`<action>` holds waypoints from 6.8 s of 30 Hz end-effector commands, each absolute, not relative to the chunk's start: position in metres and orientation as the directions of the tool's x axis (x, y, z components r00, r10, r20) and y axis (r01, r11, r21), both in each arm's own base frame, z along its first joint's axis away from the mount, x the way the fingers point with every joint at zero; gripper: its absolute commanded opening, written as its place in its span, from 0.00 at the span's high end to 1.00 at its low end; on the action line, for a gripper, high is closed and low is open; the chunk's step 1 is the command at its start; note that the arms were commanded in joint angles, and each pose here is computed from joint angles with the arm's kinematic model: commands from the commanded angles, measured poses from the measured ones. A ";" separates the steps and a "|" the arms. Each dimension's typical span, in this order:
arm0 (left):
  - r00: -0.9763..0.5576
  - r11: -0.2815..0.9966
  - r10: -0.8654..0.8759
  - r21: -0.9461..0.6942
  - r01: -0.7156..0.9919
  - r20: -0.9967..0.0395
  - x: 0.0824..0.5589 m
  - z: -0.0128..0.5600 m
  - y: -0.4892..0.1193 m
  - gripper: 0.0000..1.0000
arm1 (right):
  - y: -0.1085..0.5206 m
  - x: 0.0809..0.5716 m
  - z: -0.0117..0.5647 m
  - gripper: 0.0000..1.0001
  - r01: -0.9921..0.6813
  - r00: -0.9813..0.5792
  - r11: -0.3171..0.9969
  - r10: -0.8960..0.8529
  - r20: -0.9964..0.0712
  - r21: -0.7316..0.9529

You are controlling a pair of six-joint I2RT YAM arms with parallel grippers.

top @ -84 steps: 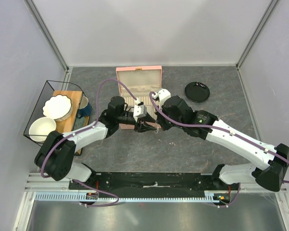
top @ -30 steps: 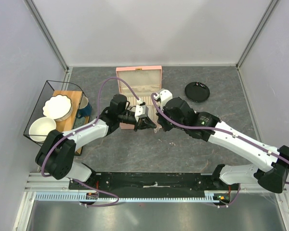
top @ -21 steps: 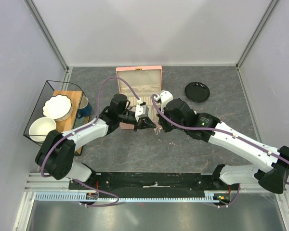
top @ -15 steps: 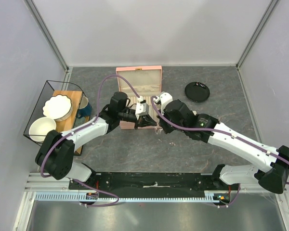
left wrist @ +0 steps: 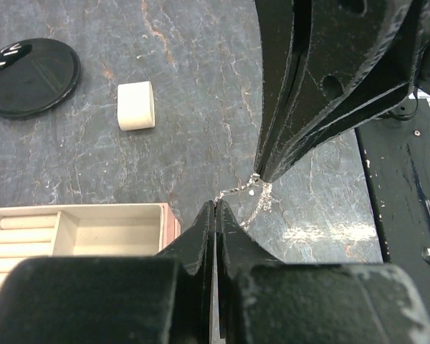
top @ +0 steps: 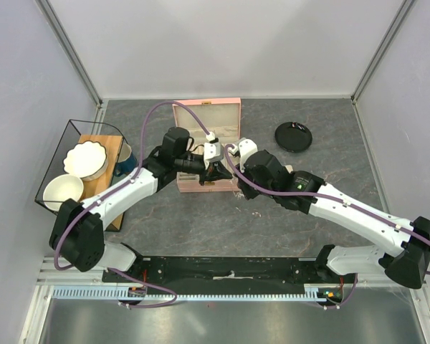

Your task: Organize the mixed jewelry

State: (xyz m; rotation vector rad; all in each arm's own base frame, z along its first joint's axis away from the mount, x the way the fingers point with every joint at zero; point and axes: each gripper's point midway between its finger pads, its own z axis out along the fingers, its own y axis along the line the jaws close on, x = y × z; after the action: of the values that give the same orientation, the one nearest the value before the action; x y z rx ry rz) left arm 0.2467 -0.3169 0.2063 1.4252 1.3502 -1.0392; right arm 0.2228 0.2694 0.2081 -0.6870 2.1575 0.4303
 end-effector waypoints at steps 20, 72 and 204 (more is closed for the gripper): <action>0.039 -0.018 0.206 0.036 0.999 -0.978 0.223 0.269 -0.307 0.98 | 0.296 0.240 0.209 1.00 -0.614 -0.459 0.782 -0.248 -0.853 0.103; 0.007 0.478 0.327 0.171 0.862 -0.945 0.460 0.256 -0.283 0.98 | 0.314 0.439 0.262 1.00 -0.425 -0.329 0.905 -0.174 -0.928 -0.019; -0.051 0.724 0.415 0.296 0.623 -0.908 0.527 0.248 -0.215 0.98 | 0.305 0.517 0.260 1.00 -0.292 -0.241 0.947 -0.205 -0.949 -0.131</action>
State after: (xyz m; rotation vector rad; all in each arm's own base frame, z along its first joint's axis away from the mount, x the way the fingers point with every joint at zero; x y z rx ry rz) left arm 0.5039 -0.2378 0.2362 0.8957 1.7091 -0.3493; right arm 0.5102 0.3092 0.2483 -0.3640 1.8606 0.1505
